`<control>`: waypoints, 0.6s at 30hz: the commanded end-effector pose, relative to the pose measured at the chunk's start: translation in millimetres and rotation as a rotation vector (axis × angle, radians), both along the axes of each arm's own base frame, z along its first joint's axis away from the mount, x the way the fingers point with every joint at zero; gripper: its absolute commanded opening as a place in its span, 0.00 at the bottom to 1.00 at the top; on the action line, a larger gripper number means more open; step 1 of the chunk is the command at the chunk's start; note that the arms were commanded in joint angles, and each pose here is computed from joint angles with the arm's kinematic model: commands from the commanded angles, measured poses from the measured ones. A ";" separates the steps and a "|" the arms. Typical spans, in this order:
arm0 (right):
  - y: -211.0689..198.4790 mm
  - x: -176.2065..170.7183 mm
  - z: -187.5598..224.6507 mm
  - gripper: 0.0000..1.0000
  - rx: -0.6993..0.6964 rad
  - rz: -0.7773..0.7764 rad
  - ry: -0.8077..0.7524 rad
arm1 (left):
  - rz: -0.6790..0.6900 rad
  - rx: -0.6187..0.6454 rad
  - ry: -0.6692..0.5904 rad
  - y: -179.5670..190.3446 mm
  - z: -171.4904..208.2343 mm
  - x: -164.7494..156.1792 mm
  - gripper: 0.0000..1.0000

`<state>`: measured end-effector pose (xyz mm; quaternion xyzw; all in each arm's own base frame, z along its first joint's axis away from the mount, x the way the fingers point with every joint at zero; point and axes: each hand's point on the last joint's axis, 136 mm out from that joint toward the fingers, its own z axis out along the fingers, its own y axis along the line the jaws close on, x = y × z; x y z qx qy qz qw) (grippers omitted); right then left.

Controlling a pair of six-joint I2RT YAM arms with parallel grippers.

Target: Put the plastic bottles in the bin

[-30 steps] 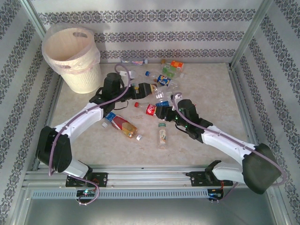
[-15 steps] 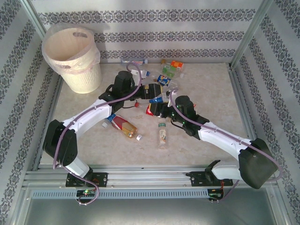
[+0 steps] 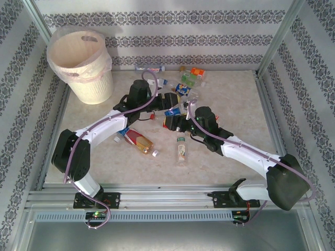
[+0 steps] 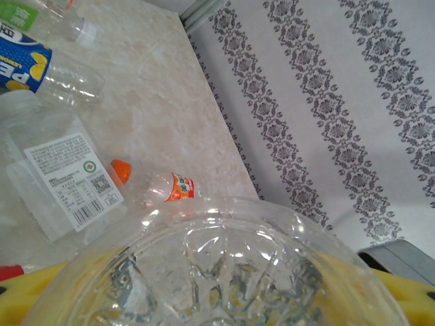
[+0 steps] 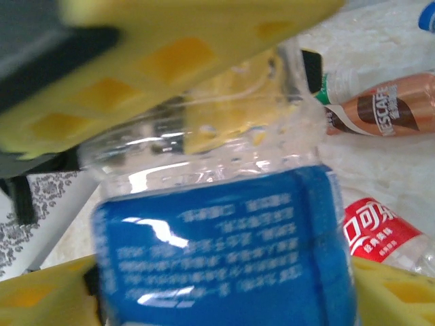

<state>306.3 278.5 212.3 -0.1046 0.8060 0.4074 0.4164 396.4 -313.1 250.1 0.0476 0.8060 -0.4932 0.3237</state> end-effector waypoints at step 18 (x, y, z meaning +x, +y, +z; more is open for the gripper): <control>-119.2 25.1 41.2 0.98 -0.110 -0.563 -0.172 | 0.645 0.299 -0.210 162.3 55.8 47.6 0.60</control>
